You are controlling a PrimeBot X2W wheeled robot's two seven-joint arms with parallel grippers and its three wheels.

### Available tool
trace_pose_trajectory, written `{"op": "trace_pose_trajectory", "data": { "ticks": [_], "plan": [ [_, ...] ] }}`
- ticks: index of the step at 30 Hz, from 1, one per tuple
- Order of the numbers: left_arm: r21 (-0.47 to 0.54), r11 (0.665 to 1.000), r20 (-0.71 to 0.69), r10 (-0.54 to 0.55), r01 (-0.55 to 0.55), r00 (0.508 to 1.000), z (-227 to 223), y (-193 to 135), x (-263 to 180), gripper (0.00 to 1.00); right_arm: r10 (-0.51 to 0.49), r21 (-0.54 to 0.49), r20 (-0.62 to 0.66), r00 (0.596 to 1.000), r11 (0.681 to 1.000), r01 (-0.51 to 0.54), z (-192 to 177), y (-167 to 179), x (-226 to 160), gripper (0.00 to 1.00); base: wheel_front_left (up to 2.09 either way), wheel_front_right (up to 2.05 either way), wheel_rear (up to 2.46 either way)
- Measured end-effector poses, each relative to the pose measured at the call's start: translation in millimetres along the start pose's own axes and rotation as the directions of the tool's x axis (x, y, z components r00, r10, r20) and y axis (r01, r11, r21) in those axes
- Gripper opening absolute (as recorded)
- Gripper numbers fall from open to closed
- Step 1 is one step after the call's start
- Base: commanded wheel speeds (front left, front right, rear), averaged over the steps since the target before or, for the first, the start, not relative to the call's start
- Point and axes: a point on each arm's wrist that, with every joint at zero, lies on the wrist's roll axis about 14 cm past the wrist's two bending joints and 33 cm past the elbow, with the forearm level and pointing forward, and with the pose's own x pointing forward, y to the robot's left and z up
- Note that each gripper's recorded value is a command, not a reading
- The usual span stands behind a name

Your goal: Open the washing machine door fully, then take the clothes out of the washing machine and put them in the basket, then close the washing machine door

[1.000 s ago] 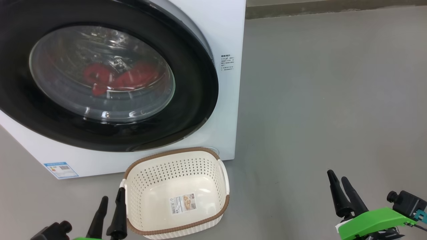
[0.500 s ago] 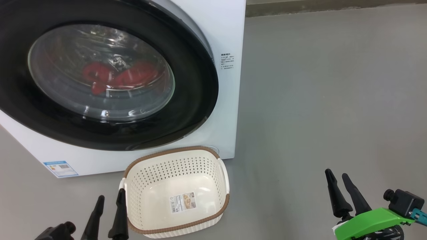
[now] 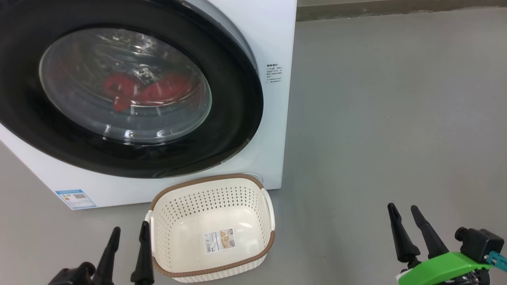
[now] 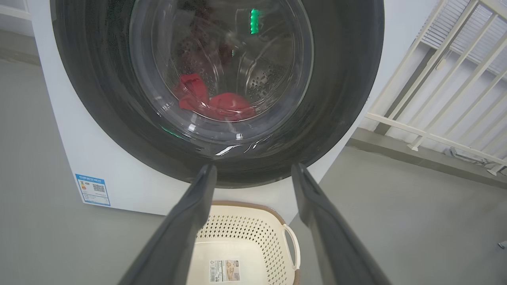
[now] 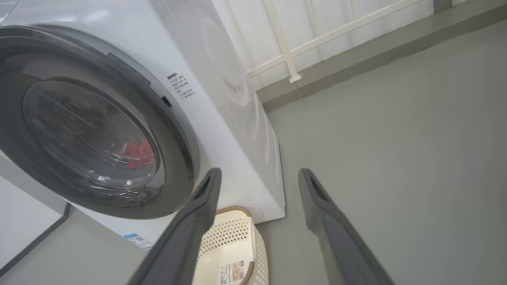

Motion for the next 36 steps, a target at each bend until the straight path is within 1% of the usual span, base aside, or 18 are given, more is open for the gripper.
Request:
{"op": "trace_pose_trajectory", "data": {
  "ticks": [13,24,27,29,36],
  "plan": [
    [0.151,0.988,0.023,-0.029,0.025,0.999,1.3,-2.6,-4.8,1.0,0.001,-0.129,0.011,1.0,0.992,0.001,0.8,-6.3,-6.7,1.0,0.0,0.0,0.0],
    [0.269,0.962,0.035,-0.061,0.049,0.998,1.4,-6.9,-6.1,1.0,0.012,-0.238,0.039,0.999,0.971,-0.002,8.3,-8.7,-7.4,1.0,0.0,0.0,0.0],
    [0.299,0.953,0.03,-0.064,0.052,0.998,-1.1,-5.7,-9.7,1.0,0.006,-0.263,0.024,1.0,0.965,0.0,3.5,-12.0,-12.9,1.0,0.0,0.0,0.0],
    [0.307,0.95,0.022,-0.062,0.052,0.998,-4.2,-4.5,-11.9,1.0,0.007,-0.284,0.023,1.0,0.959,0.0,2.4,-13.0,-15.4,1.0,0.0,0.0,0.0],
    [0.301,0.952,0.022,-0.063,0.053,0.998,-4.2,-4.5,-12.6,1.0,0.009,-0.289,0.034,0.999,0.957,0.001,5.5,-12.7,-17.0,1.0,0.0,0.0,0.0]
  ]
}}
